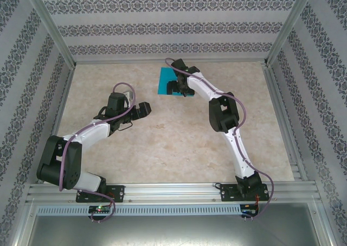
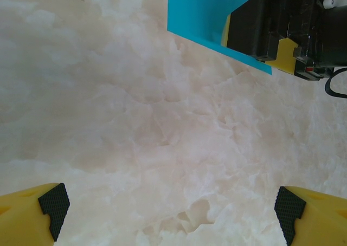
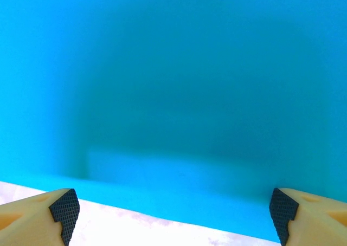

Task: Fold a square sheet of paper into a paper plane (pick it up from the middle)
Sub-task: Move the square sheet of paper to the center of the table.

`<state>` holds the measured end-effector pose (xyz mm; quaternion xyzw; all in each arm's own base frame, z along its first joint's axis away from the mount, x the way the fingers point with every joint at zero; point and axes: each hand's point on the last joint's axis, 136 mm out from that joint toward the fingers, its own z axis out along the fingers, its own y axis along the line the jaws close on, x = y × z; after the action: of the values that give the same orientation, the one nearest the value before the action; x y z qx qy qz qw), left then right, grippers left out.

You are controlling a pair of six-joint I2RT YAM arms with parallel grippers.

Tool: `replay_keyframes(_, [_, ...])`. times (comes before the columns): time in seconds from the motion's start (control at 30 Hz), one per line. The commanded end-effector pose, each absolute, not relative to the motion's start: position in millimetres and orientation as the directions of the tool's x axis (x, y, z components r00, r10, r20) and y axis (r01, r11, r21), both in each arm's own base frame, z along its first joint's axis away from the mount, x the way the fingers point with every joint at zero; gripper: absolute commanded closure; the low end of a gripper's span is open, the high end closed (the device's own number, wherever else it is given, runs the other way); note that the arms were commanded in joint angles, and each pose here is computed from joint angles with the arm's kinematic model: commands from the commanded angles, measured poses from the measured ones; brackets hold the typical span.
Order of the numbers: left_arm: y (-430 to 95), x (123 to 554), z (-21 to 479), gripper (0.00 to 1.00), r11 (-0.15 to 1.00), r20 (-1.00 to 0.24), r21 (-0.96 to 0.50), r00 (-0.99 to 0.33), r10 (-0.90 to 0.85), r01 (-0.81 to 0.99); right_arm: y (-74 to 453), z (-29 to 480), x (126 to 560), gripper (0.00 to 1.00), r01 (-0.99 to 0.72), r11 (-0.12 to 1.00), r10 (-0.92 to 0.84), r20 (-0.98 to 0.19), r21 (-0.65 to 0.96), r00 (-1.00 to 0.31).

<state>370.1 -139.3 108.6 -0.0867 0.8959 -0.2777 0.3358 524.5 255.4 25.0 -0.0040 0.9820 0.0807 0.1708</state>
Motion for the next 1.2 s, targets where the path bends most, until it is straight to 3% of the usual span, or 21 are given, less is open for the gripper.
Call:
replay_keyframes(0.0, [-144,365,105,0.0,0.836,-0.547,-0.547,-0.778,-0.308,0.053,251,12,503,0.08,-0.04,0.992,-0.009,-0.246,0.122,-0.969])
replay_keyframes(0.63, [-143,358,107,0.0,0.831,-0.555,-0.552,-0.773,-0.308,0.065,215,-3,408,0.11,-0.071,0.997,-0.069,-0.144,0.008,-0.987])
replay_keyframes(0.93, [-145,356,116,0.0,0.829,-0.56,-0.554,-0.773,-0.297,0.082,219,9,351,0.11,-0.174,0.984,-0.177,-0.166,-0.033,-0.97])
replay_keyframes(1.17, [-143,350,119,0.0,0.829,-0.562,-0.553,-0.772,-0.298,0.083,220,53,364,0.09,0.027,0.993,0.06,-0.308,0.111,-0.949])
